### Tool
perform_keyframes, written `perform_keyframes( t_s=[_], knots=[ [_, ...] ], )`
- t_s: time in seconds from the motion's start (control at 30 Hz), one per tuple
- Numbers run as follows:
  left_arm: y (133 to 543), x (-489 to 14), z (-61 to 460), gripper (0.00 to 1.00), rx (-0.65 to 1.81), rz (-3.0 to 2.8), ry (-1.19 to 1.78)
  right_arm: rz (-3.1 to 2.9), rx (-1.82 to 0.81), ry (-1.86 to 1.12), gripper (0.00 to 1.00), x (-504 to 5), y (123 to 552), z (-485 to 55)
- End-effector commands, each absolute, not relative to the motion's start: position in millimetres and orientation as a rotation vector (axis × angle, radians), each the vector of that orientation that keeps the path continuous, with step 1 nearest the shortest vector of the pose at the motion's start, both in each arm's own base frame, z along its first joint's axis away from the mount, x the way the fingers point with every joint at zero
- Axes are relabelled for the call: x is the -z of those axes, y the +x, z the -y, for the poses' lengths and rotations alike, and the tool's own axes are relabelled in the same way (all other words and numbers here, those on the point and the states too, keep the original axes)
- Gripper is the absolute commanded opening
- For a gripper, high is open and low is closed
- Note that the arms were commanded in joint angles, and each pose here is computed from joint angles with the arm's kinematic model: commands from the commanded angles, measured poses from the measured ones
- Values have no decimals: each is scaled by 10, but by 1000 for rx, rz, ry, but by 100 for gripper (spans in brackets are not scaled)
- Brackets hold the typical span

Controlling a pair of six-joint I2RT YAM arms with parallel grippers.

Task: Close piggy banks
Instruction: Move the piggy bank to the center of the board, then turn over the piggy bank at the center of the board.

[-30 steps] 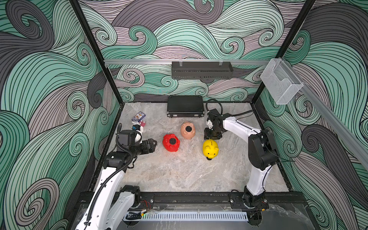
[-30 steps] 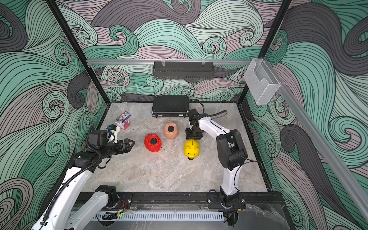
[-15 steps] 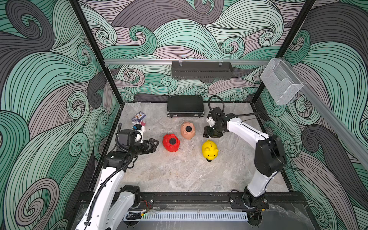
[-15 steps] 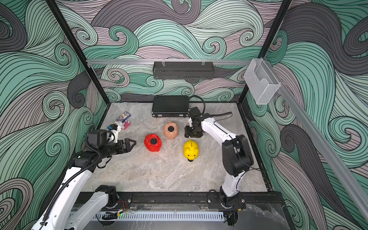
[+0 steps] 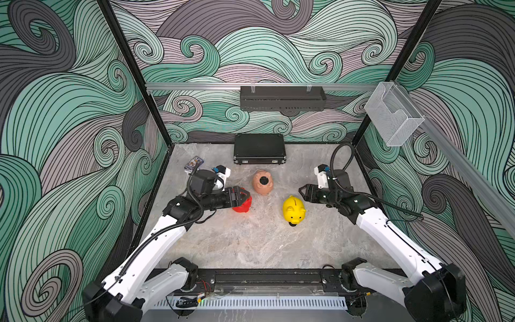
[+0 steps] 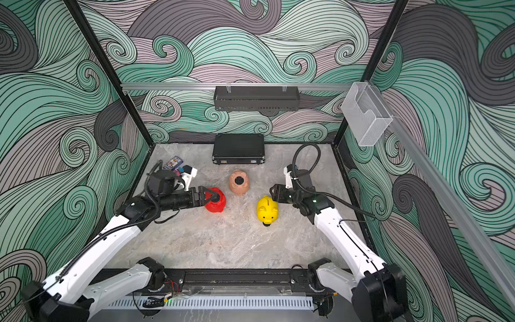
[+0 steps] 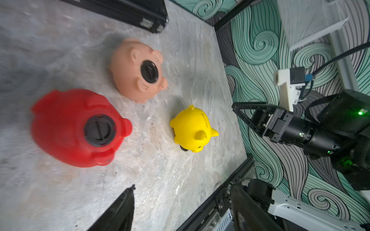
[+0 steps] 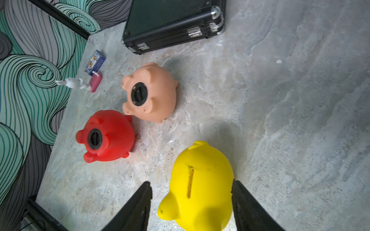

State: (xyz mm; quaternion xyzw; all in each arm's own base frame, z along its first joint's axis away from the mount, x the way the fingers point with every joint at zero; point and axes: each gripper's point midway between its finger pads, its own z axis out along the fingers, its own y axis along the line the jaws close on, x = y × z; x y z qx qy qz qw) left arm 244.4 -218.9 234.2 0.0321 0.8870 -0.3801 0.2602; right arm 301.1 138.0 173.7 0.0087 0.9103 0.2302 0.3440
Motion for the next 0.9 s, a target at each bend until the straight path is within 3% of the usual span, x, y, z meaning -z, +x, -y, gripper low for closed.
perform_keyframes(
  t_s=[0.0, 0.2, 0.4, 0.87],
  knots=[
    [2646, -2354, 2552, 75, 982, -2411, 71, -2286, -674, 176, 65, -1761, 3124, -1268],
    [2734, -1912, 3380, 73, 908, -2597, 242, -2299, -808, 351, 65, -1487, 3139, -1137],
    [2753, -1474, 3843, 71, 795, -2721, 358, -2315, -884, 445, 63, -1329, 3128, -1052],
    [2638, -967, 4020, 61, 658, -2826, 395, -2343, -895, 431, 61, -1248, 3092, -1055]
  ],
)
